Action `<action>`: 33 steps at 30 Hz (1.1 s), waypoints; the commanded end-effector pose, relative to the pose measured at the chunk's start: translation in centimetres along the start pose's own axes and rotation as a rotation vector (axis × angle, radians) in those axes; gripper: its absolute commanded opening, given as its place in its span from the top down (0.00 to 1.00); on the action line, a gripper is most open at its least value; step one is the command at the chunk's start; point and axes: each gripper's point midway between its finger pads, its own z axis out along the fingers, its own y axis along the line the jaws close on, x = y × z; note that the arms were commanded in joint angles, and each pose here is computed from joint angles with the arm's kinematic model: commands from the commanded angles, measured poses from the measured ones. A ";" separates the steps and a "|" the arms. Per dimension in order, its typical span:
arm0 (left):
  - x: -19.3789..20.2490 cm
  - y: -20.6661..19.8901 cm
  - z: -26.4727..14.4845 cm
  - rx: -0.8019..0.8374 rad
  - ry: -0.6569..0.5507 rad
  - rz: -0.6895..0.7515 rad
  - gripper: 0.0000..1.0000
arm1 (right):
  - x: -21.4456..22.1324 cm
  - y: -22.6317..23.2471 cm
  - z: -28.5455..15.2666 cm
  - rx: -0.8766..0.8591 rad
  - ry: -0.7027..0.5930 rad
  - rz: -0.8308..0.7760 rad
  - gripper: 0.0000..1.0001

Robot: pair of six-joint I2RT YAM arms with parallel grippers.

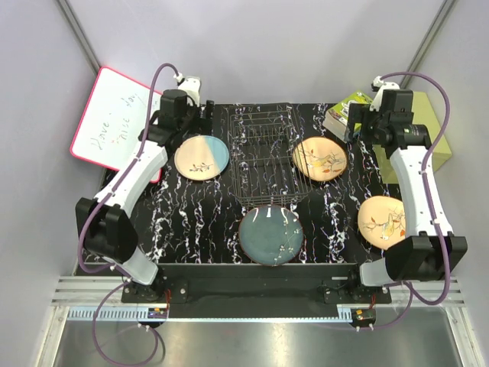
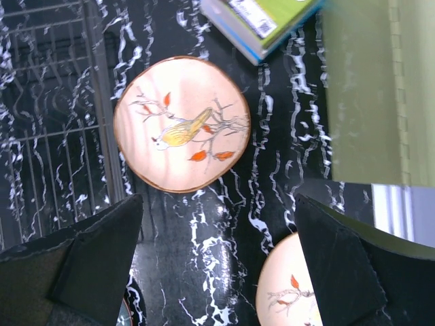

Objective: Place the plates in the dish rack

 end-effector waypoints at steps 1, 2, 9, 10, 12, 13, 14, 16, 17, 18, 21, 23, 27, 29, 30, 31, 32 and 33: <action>-1.8 -2.1 -0.9 0.100 -0.031 0.000 0.01 | 0.4 3.7 2.1 -0.226 0.005 -0.098 0.00; -1.8 -2.1 -1.0 0.098 -0.033 0.004 0.01 | -0.2 4.1 2.8 -0.248 -0.028 -0.111 0.00; 0.4 -3.1 -0.3 0.127 0.023 -0.042 0.01 | 0.0 6.0 10.5 -0.321 0.084 0.010 0.08; 0.7 -3.3 -0.1 0.128 0.031 -0.056 0.01 | -0.2 6.6 10.7 -0.356 0.084 0.011 0.09; 1.1 -3.6 0.4 0.133 0.044 -0.056 0.01 | -0.4 7.3 11.7 -0.391 0.089 0.011 0.11; 1.1 -3.8 0.5 0.135 0.046 -0.058 0.01 | -0.4 7.5 11.9 -0.399 0.096 0.012 0.12; 1.2 -3.9 0.7 0.135 0.049 -0.059 0.01 | -0.6 7.8 12.5 -0.411 0.101 0.012 0.13; 1.2 -3.9 0.8 0.135 0.049 -0.059 0.01 | 0.0 9.6 12.7 -0.449 0.131 -0.003 0.18; 1.2 -3.9 0.9 0.135 0.050 -0.056 0.01 | 0.4 10.1 13.5 -0.457 0.151 -0.005 0.19; 1.2 -3.8 0.9 0.134 0.050 -0.054 0.01 | 0.8 11.4 13.4 -0.482 0.170 0.013 0.21; 1.5 -3.7 1.1 0.132 0.056 -0.034 0.01 | 1.7 13.2 14.0 -0.503 0.191 -0.001 0.23; 1.2 -2.7 1.4 0.074 0.035 -0.020 0.01 | 2.3 14.7 14.5 -0.502 0.201 -0.019 0.25; 1.1 -2.1 1.5 0.050 0.027 0.019 0.01 | 2.9 14.8 16.0 -0.415 0.211 -0.028 0.25; 1.2 -2.2 1.5 0.061 0.036 0.040 0.01 | 3.3 14.8 16.6 -0.395 0.218 -0.032 0.26; 1.2 -2.4 1.5 0.068 0.037 0.036 0.01 | 3.4 14.6 16.9 -0.379 0.221 -0.035 0.27; 1.3 -2.4 1.5 0.071 0.045 0.032 0.01 | 3.6 14.5 17.1 -0.369 0.223 -0.040 0.27; 1.4 -2.4 1.5 0.071 0.048 0.030 0.01 | 3.7 14.5 17.3 -0.362 0.227 -0.043 0.29; 1.7 -2.6 1.5 0.072 0.054 0.002 0.01 | 3.8 14.4 17.6 -0.347 0.228 -0.045 0.32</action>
